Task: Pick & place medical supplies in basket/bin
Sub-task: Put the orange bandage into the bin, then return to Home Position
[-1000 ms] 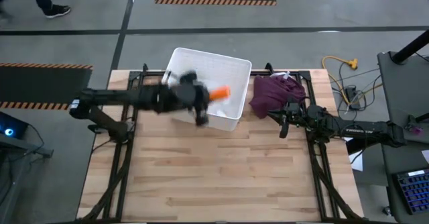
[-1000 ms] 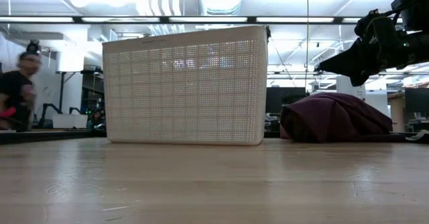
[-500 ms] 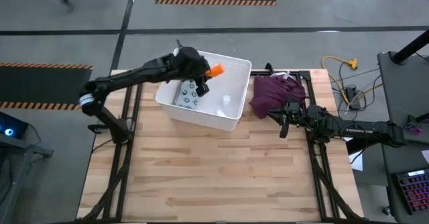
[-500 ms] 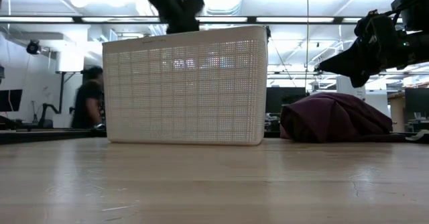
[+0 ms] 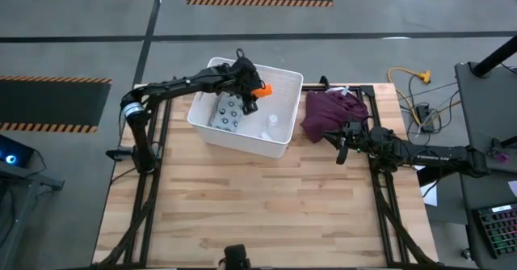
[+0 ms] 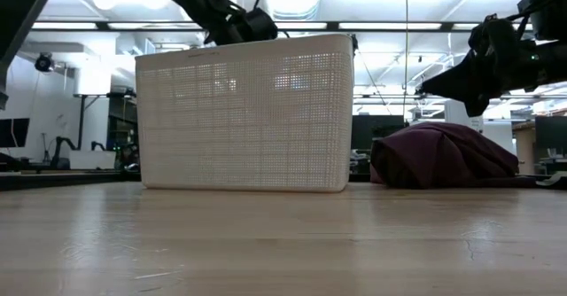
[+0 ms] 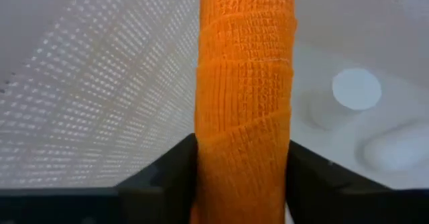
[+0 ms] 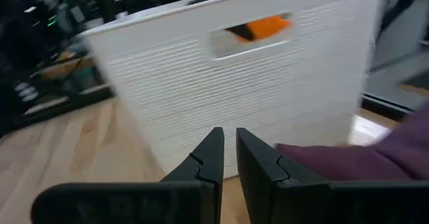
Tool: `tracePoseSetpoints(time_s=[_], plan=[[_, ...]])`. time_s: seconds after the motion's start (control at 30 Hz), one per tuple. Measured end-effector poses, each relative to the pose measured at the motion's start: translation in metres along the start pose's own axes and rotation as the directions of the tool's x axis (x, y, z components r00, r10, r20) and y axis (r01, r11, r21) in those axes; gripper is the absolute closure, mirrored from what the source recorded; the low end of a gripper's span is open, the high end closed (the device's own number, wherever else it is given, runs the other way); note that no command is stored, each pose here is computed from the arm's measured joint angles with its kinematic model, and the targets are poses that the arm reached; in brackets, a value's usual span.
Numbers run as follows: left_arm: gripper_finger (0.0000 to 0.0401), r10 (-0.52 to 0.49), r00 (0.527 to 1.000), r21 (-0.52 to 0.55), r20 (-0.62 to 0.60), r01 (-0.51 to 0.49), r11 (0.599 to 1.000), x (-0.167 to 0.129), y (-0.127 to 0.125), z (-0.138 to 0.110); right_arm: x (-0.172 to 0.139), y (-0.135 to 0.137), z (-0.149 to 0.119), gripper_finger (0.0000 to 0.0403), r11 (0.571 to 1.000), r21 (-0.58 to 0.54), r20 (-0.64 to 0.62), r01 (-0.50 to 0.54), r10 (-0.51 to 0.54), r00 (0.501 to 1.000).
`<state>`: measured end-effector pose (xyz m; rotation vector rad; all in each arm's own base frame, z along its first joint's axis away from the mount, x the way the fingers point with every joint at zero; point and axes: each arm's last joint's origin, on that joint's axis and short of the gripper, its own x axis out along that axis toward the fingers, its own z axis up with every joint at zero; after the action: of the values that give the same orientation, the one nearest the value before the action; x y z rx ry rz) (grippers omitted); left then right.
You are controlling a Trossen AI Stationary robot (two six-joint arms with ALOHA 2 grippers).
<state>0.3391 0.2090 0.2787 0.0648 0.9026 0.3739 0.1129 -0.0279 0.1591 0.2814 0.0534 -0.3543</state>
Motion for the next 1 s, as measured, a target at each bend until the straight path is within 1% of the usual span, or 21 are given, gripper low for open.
tracePoseSetpoints(time_s=[0.13, 0.23, 0.33, 0.4, 0.43, 0.47, 0.57, 0.67, 0.73, 0.87, 0.93, 1.0], plan=[[0.0168, 0.002, 1.0, 0.001, 0.008, -0.002, 1.0, -0.001, 0.0, 0.001, 0.0, -0.002, 0.001, 0.0369, 0.996, 0.039, 0.023, 0.076, -0.077, 0.997], [0.013, 0.006, 1.0, 0.001, 0.019, -0.006, 1.0, -0.005, 0.001, 0.002, 0.0, -0.003, 0.001, 0.0369, 0.994, 0.055, 0.034, 0.099, -0.101, 0.994], [0.0114, 0.014, 0.999, -0.025, 0.044, -0.013, 1.0, -0.013, 0.001, 0.005, 0.0, -0.003, 0.001, 0.0369, 0.994, 0.056, 0.034, 0.098, -0.1, 0.994], [0.0113, -0.01, 0.996, -0.055, 0.089, 0.015, 0.998, -0.024, 0.001, 0.009, 0.0, -0.003, 0.002, 0.0369, 0.994, 0.058, 0.042, 0.096, -0.098, 0.994], [0.0114, -0.038, 0.99, -0.07, 0.134, 0.047, 0.996, -0.031, 0.0, 0.013, 0.0, -0.002, 0.003, 0.0369, 0.994, 0.058, 0.049, 0.093, -0.096, 0.994], [0.0117, -0.071, 0.976, -0.089, 0.206, 0.091, 0.992, -0.04, 0.0, 0.019, 0.0, -0.002, 0.003, 0.0369, 0.994, 0.06, 0.055, 0.091, -0.094, 0.994], [0.0131, -0.141, 0.903, -0.128, 0.407, 0.209, 0.969, -0.072, -0.004, 0.035, 0.0, -0.002, 0.004, 0.0369, 0.995, 0.061, 0.063, 0.085, -0.089, 0.994], [0.0151, -0.135, 0.828, -0.13, 0.545, 0.242, 0.961, -0.1, -0.011, 0.048, 0.0, -0.001, 0.006, 0.0369, 0.995, 0.063, 0.077, 0.079, -0.084, 0.994], [0.0167, -0.141, 0.772, -0.093, 0.62, 0.251, 0.963, -0.121, -0.02, 0.055, 0.0, -0.001, 0.007, 0.0369, 0.995, 0.07, 0.089, 0.073, -0.079, 0.993], [0.0208, -0.198, 0.676, -0.003, 0.709, 0.284, 0.959, -0.162, -0.046, 0.062, -0.001, -0.001, 0.008, 0.0369, 0.996, 0.07, 0.104, 0.062, -0.069, 0.992], [0.0233, -0.234, 0.647, 0.036, 0.726, 0.305, 0.952, -0.18, -0.06, 0.062, -0.001, 0.0, 0.008, 0.0369, 0.996, 0.07, 0.104, 0.059, -0.066, 0.992], [0.026, -0.257, 0.627, 0.059, 0.736, 0.319, 0.946, -0.196, -0.074, 0.06, -0.001, 0.001, 0.009, 0.0369, 0.998, 0.056, 0.103, 0.03, -0.035, 0.994]])
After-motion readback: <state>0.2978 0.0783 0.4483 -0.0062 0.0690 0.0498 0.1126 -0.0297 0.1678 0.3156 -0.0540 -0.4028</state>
